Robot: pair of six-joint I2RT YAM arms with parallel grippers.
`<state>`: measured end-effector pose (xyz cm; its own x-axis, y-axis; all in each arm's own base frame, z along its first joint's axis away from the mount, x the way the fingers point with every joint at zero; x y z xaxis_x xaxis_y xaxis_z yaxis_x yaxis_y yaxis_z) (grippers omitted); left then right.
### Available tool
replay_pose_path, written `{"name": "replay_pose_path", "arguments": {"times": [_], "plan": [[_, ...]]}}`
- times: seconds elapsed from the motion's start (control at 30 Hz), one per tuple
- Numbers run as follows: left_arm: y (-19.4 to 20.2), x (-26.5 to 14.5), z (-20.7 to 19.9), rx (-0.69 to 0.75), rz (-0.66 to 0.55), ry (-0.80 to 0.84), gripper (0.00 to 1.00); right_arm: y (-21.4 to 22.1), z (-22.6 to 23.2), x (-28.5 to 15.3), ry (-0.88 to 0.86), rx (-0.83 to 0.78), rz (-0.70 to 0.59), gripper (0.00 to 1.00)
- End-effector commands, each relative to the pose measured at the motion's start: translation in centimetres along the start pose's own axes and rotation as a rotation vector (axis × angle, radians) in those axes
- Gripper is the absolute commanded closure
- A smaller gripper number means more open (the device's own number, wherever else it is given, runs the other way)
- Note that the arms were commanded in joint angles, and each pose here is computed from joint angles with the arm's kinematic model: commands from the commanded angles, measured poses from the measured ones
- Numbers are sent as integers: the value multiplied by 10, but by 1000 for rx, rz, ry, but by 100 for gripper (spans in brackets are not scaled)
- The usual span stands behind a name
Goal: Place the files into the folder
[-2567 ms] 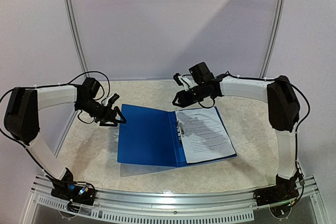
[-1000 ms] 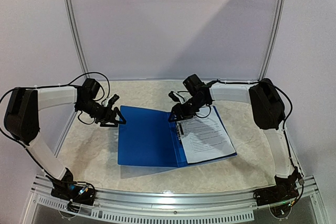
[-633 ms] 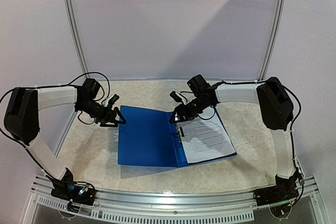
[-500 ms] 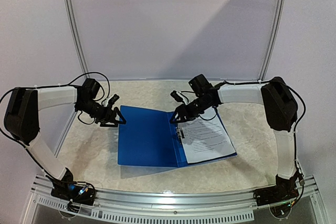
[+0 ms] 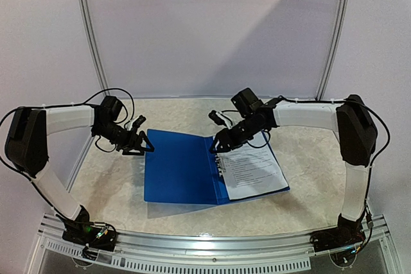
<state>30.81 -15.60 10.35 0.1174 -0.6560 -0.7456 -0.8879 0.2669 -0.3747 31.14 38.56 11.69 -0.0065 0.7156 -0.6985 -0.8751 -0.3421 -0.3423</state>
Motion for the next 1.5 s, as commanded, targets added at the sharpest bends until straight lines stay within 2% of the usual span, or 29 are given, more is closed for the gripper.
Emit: {"name": "replay_pose_path", "arguments": {"times": [0.0,0.1,0.17,0.23,0.33,0.4,0.47,0.6,0.67,0.77,0.83,0.97,1.03,1.13,1.3,1.47], "plan": [[-4,-5,-5,18,-23,6,32,-26,9,-41,127,54,-138,53],[-4,-5,-5,18,-24,4,32,-30,-2,-48,199,209,-158,60],[-3,-5,-5,12,-25,1,32,-18,-14,-35,225,342,-100,63],[-2,-4,-4,0,-28,2,32,-2,-24,-20,229,403,-34,67],[2,-3,-4,-23,-31,2,32,12,-32,-13,241,444,-13,73],[3,-2,-3,-35,-37,-1,33,14,-30,-12,216,459,-11,73],[5,-1,-2,-51,-44,-3,35,14,-22,-9,158,478,-2,67],[9,0,-1,-86,-63,-4,36,15,-17,-8,136,479,-7,66],[9,1,-1,-98,-67,0,37,11,-10,-10,103,391,-29,66],[9,3,-2,-116,-66,17,37,-2,-6,-29,138,209,-134,63],[9,5,-2,-134,-63,29,37,-6,3,-45,151,-23,-195,62],[9,8,-1,-145,-59,41,41,11,21,-51,82,-488,-224,56],[8,8,-1,-147,-60,42,42,17,18,-51,111,-688,-241,55],[9,8,-1,-145,-59,34,44,19,15,-48,143,-907,-237,58],[9,12,2,-160,-43,43,48,21,12,-34,173,-1165,-196,62],[10,15,3,-166,-35,52,53,25,6,-20,180,-1255,-91,63]]}}
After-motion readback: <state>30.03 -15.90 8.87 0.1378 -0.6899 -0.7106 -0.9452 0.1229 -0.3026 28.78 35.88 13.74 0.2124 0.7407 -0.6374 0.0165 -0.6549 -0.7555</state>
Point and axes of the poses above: each gripper's point midway between its finger pads, its own x axis out along the fingers, its own z axis along the line the jaws close on, y = z × x, the point moved 2 cm from there along -x, back along the fingers, and after that the axes turned 12 degrees about x, right-handed, at the moved point
